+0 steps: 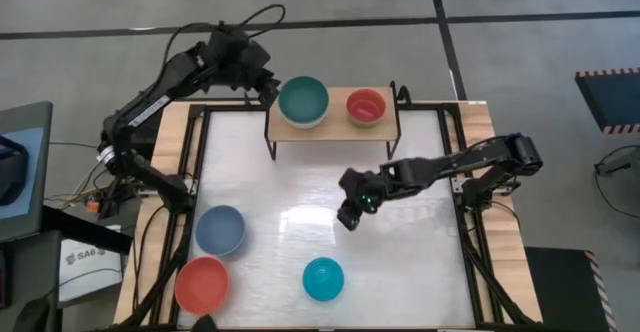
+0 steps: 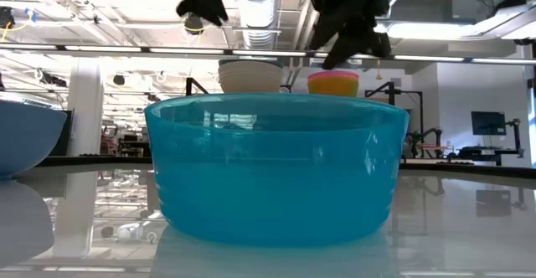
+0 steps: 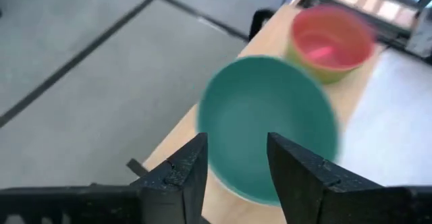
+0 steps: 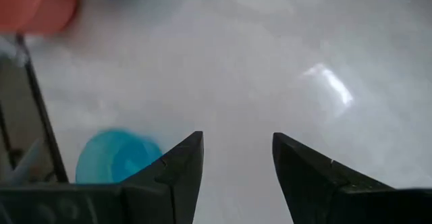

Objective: Place and stack bowls onto a shelf
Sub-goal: Stack the small blue bowl on top of the small red bowl on the shelf

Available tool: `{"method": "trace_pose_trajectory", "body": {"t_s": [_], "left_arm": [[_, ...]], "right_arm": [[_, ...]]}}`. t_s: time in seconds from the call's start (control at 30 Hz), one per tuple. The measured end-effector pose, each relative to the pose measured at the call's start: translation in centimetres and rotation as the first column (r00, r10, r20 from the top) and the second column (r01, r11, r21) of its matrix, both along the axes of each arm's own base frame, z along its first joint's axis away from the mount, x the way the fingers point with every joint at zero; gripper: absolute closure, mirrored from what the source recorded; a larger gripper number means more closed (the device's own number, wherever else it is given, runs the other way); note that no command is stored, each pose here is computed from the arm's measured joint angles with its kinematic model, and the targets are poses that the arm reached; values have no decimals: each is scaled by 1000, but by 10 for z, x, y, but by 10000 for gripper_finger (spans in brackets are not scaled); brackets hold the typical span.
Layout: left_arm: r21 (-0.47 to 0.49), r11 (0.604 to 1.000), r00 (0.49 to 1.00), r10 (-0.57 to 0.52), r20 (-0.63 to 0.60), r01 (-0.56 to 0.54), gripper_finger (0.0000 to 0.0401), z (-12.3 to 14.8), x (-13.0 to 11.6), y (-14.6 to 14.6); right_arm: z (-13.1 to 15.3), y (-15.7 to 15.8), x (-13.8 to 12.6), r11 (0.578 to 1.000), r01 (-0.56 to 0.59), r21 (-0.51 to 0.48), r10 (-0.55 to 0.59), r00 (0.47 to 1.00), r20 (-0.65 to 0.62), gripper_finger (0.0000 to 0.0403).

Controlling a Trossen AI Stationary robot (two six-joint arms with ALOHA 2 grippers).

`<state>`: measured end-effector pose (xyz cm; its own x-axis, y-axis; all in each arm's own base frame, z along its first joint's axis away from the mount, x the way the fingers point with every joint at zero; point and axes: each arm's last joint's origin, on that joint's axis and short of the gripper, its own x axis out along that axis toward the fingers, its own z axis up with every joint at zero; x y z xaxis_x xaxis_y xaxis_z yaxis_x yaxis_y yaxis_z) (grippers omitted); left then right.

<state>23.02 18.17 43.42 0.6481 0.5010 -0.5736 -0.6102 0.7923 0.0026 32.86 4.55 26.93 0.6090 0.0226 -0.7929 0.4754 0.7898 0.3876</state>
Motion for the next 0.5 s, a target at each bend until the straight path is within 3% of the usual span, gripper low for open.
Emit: {"method": "trace_pose_trajectory", "body": {"t_s": [0.1, 0.33, 0.5], "left_arm": [[16, 1000, 999, 4, 54, -5, 271, 8, -8, -26], [-55, 997, 989, 63, 134, -56, 273, 1, -29, -91], [-180, 981, 975, 102, 195, -67, 273, -21, -39, -139]], "right_arm": [[-11, 3, -1, 999, -49, 22, 49, 999, -1, 200], [-11, 7, -2, 989, -141, 46, 141, 990, 4, 200], [-26, 19, 4, 984, -171, 47, 173, 984, -36, 201]]}}
